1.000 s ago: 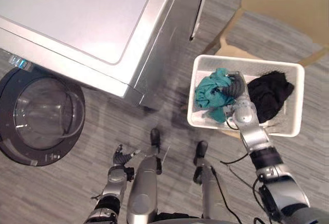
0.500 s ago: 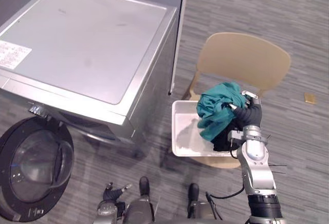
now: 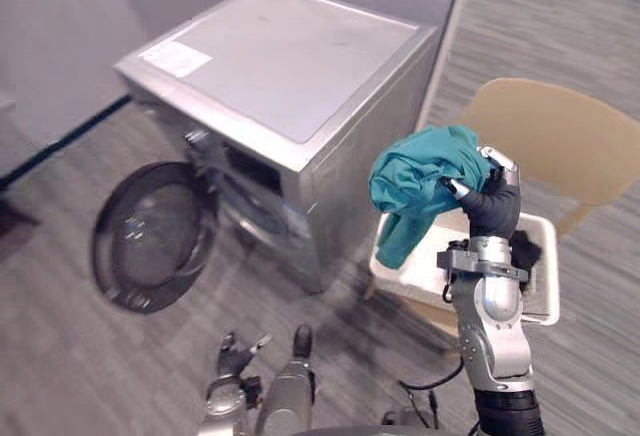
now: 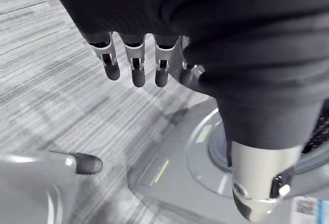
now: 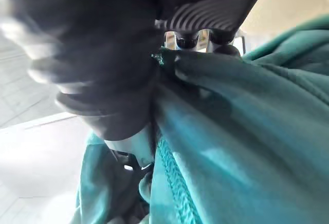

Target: Pick up the laundry basket with both hands and put the clothes into the washing machine.

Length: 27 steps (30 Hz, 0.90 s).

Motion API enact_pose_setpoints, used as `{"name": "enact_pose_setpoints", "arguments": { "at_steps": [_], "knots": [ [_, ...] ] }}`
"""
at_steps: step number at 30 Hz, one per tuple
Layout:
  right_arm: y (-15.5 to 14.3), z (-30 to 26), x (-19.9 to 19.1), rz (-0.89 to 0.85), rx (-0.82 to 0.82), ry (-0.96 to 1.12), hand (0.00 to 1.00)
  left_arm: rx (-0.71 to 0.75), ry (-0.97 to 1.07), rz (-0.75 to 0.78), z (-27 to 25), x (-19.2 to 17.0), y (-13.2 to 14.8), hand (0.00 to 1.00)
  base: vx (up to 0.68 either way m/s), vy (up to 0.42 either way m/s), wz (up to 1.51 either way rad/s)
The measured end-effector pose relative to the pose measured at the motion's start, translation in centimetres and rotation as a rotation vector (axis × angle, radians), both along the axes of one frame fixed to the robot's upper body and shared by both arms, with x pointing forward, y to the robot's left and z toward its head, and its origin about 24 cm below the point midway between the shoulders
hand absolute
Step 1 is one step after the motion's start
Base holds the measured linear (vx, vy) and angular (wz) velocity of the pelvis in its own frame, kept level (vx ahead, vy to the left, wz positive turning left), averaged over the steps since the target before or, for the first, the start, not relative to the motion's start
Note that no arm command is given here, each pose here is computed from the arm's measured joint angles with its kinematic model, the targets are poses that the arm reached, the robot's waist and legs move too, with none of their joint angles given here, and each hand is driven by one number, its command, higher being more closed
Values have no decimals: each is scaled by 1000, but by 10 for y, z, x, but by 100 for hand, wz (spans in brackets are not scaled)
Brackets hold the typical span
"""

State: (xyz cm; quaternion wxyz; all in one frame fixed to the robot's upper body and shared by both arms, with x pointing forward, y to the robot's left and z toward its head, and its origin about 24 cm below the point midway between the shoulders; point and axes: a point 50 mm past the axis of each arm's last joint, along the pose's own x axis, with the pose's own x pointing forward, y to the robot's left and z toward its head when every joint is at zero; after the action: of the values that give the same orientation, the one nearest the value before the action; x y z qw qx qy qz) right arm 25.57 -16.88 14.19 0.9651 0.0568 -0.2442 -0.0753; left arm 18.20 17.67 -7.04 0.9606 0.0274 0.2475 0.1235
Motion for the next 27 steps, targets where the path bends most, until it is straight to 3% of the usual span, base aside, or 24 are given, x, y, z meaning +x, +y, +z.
{"name": "enact_pose_setpoints", "arguments": {
  "at_steps": [4, 8, 15, 20, 21, 26, 27],
  "knots": [
    [1, 1, 17, 44, -71, 15, 100, 69, -276, -91, 53, 37, 0, 0, -177, 43, 81],
    [3, -4, 33, 110, -134, 63, 100, 126, -517, -267, 102, 68, -23, 0, -137, 160, 63],
    [81, -16, 38, 549, -133, 123, 100, 336, -609, -539, 122, 76, -49, 0, -95, 126, 24],
    [114, -16, 29, 747, -45, 126, 100, 451, -624, -632, 124, 87, -63, 0, -84, 0, -2],
    [120, -17, 26, 782, -29, 135, 100, 475, -616, -651, 122, 89, -64, 100, -45, -36, -19],
    [140, -19, 15, 919, 69, 154, 100, 542, -631, -649, 123, 93, -68, 100, -25, -41, -13],
    [141, -18, 15, 928, 78, 152, 0, 547, -639, -637, 124, 94, -67, 100, -6, -27, -3]
  ]
}}
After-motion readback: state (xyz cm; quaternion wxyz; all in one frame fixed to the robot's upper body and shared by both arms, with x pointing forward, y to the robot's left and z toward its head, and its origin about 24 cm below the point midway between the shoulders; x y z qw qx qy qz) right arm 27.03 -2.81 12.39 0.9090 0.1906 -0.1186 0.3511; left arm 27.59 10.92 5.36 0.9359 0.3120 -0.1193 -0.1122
